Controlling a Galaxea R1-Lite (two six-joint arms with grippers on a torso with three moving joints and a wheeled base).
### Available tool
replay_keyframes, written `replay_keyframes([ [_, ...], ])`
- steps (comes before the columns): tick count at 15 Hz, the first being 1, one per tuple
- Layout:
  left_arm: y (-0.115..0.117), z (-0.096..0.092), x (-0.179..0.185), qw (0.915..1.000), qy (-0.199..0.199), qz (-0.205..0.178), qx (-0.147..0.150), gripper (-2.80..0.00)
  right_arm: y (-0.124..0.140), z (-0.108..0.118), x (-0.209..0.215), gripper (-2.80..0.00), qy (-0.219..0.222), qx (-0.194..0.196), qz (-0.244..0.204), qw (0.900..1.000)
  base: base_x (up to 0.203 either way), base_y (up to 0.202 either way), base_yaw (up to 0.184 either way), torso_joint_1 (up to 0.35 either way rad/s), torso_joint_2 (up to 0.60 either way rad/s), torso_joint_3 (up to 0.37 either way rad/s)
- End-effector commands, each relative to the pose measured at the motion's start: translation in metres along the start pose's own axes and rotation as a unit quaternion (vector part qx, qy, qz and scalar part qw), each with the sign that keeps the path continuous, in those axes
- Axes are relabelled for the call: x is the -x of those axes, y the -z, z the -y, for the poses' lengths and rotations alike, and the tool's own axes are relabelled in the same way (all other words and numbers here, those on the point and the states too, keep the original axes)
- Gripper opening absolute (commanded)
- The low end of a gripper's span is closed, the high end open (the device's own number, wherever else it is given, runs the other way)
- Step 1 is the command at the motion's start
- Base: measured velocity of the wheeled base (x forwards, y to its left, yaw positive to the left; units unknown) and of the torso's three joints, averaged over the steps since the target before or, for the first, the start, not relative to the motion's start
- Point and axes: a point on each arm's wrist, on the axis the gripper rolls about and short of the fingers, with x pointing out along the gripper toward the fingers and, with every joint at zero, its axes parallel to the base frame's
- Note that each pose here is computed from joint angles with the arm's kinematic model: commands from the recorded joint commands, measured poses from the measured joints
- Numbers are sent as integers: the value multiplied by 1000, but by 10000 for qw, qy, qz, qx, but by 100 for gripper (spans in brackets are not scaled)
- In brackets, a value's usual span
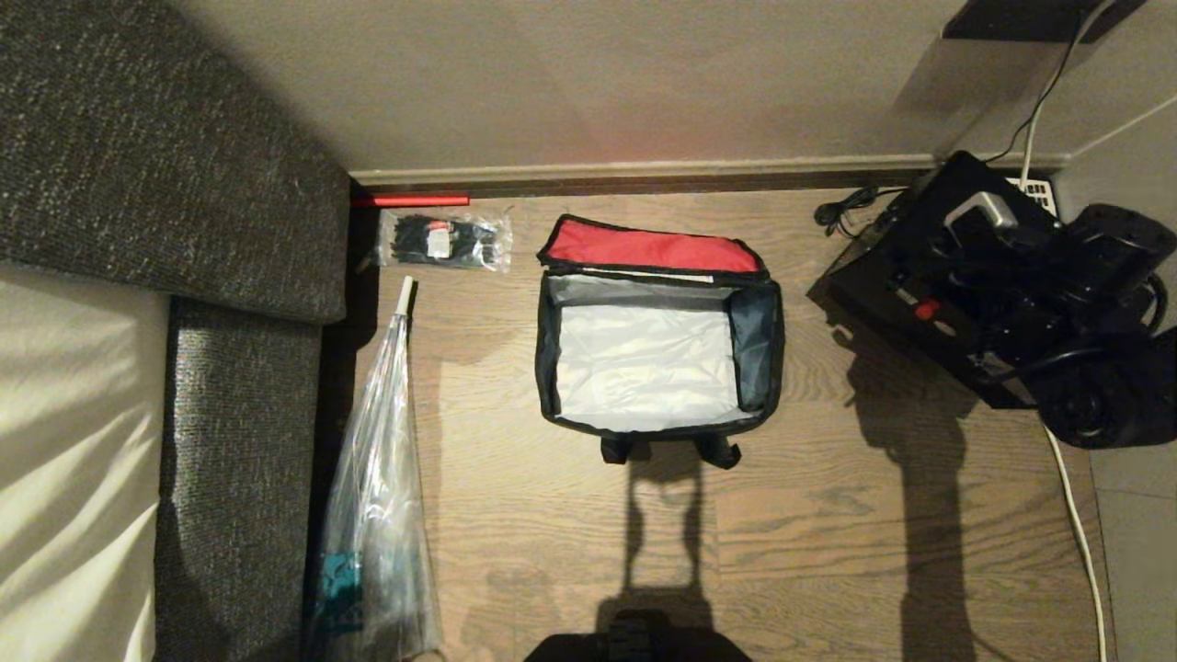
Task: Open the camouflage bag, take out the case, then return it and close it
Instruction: Place the black box back
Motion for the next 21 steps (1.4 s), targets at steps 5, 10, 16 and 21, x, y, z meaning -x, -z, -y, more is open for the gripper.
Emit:
replay_keyframes([
  [5, 0, 0, 0, 10000, -5, 11, -1, -280, -25, 46, 28, -280, -126, -241, 589, 9979, 0, 0, 0, 0, 0, 0],
  [10, 0, 0, 0, 10000, -5, 11, -1, -280, -42, 72, 56, -280, -543, -233, 1094, 9922, 0, 0, 0, 0, 0, 0],
  [16, 0, 0, 0, 10000, -5, 11, -1, -280, -57, 97, 84, -280, -739, -517, 1537, 9840, 0, 0, 0, 0, 0, 0],
  [21, 0, 0, 0, 10000, -5, 11, -1, -280, -73, 107, 118, -280, -1097, -781, 2170, 9668, 0, 0, 0, 0, 0, 0],
])
